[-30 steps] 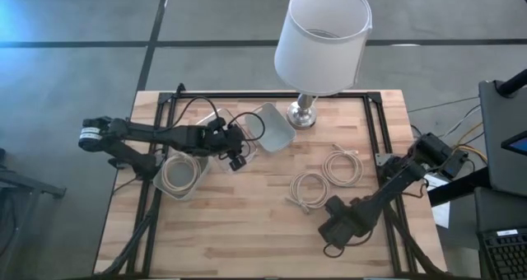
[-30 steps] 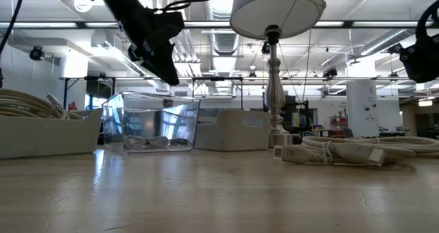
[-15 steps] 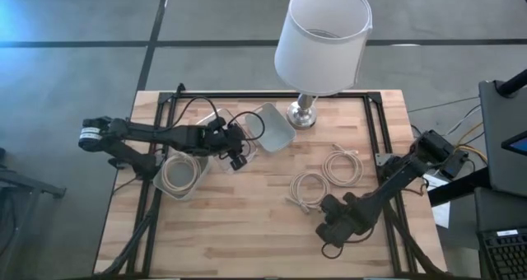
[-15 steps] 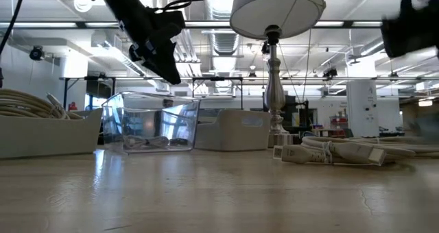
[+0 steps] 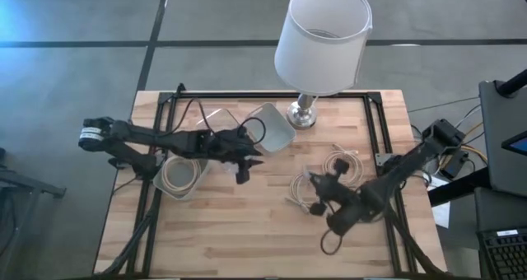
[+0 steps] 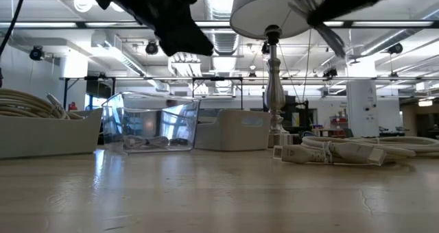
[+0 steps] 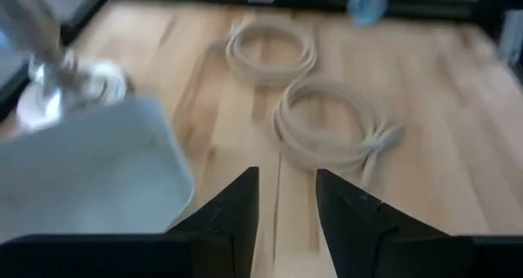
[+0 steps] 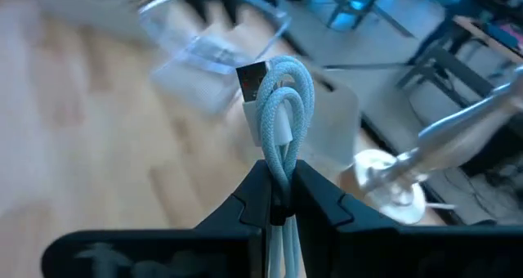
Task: Pick & Place USB Port
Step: Put the blue charger cable into the transparent bin
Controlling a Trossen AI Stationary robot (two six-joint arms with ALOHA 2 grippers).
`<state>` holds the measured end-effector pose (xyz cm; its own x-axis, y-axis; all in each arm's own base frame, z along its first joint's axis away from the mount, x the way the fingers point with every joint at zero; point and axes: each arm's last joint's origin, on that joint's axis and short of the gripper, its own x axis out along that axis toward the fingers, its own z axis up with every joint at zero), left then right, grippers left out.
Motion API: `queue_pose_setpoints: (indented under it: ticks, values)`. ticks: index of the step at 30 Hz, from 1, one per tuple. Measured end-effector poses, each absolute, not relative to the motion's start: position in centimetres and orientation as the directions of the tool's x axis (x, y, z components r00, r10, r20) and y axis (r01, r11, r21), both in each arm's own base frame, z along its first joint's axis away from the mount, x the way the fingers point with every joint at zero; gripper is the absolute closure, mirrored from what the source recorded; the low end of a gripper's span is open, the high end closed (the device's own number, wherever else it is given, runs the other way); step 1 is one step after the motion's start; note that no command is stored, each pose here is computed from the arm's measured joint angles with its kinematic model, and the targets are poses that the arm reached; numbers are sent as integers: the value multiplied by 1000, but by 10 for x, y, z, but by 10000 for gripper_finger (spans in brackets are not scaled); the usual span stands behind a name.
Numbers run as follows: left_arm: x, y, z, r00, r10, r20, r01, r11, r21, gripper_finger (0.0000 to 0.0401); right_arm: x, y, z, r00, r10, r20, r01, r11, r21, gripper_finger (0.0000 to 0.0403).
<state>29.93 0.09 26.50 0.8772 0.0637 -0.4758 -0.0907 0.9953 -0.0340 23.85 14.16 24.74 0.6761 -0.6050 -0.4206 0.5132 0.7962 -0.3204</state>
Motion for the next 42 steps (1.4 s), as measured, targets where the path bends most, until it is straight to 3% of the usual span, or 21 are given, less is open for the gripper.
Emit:
queue_pose_setpoints:
  ticks: [7,11,17,26,42]
  values:
    - [299,-1,255,947,57,-318,-72,997,-36,275,255,93,283,636,-683,-360,695,709,-119,374]
    - [296,-1,247,957,57,-283,-78,995,-65,275,267,73,282,610,-712,-348,725,679,-116,374]
    - [292,-1,236,968,58,-245,-87,991,-106,275,297,60,273,700,-585,-409,592,796,-125,374]
    - [291,-2,235,976,66,-209,-105,978,-183,275,330,47,281,909,-261,-326,259,964,-50,374]
    - [293,-4,251,997,56,-43,-64,976,-207,275,333,33,282,913,-278,-300,274,960,-58,374]
